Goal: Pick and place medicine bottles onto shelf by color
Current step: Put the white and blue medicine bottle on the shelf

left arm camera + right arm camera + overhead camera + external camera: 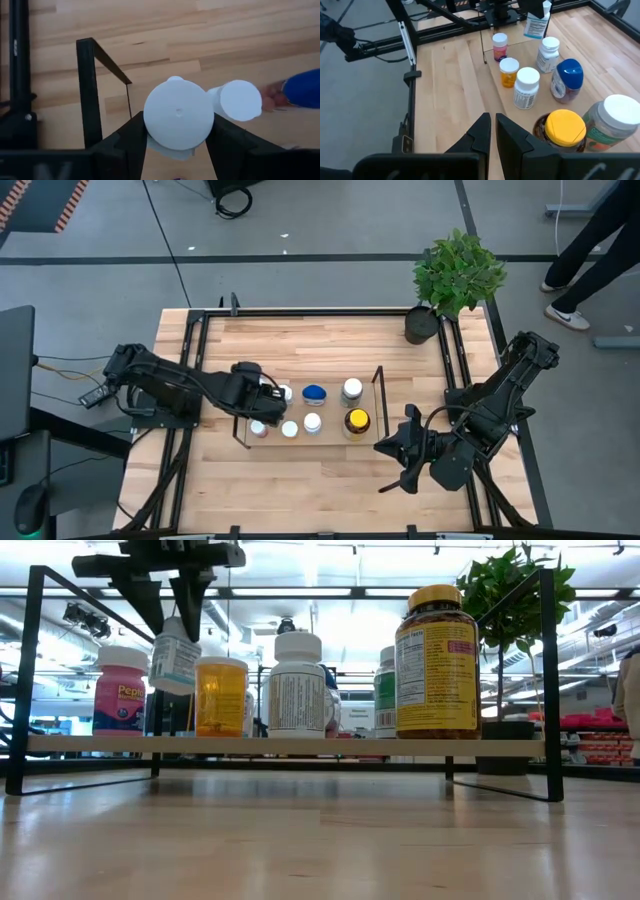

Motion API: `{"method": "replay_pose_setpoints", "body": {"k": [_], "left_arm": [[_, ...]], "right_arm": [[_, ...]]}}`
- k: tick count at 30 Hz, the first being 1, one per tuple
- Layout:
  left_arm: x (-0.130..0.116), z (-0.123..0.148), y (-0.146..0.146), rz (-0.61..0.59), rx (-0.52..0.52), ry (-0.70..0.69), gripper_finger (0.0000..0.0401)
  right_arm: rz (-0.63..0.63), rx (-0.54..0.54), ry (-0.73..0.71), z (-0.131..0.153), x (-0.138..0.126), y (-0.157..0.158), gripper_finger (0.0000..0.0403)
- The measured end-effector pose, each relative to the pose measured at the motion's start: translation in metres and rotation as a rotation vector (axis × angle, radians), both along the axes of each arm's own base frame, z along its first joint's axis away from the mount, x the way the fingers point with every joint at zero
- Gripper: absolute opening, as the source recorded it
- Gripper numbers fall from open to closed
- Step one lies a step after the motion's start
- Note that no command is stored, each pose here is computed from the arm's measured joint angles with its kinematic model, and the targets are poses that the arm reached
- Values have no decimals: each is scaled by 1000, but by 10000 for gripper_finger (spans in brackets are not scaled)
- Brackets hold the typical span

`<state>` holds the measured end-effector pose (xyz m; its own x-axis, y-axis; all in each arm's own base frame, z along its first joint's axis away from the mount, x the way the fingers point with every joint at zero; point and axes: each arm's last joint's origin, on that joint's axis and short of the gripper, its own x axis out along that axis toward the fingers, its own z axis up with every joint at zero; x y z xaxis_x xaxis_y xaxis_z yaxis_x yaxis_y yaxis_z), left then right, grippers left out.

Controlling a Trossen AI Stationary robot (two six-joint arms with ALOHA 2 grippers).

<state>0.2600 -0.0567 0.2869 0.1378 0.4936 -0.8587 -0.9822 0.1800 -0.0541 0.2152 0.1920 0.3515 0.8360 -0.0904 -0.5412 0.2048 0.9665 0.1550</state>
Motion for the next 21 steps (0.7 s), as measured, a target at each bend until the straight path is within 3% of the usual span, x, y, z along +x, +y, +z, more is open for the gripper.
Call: {"method": "replay_pose_setpoints", "body": {"k": [7, 15, 21], "left_arm": [[2, -2, 4, 99, -39, -25, 176], [3, -2, 9, 114, -40, -29, 177], [9, -3, 11, -230, -44, 118, 182]], "right_arm": [[16, -36, 15, -1, -1, -1, 35], [40, -58, 71, -5, -4, -3, 35], [65, -76, 128, -8, -7, -4, 35]]}}
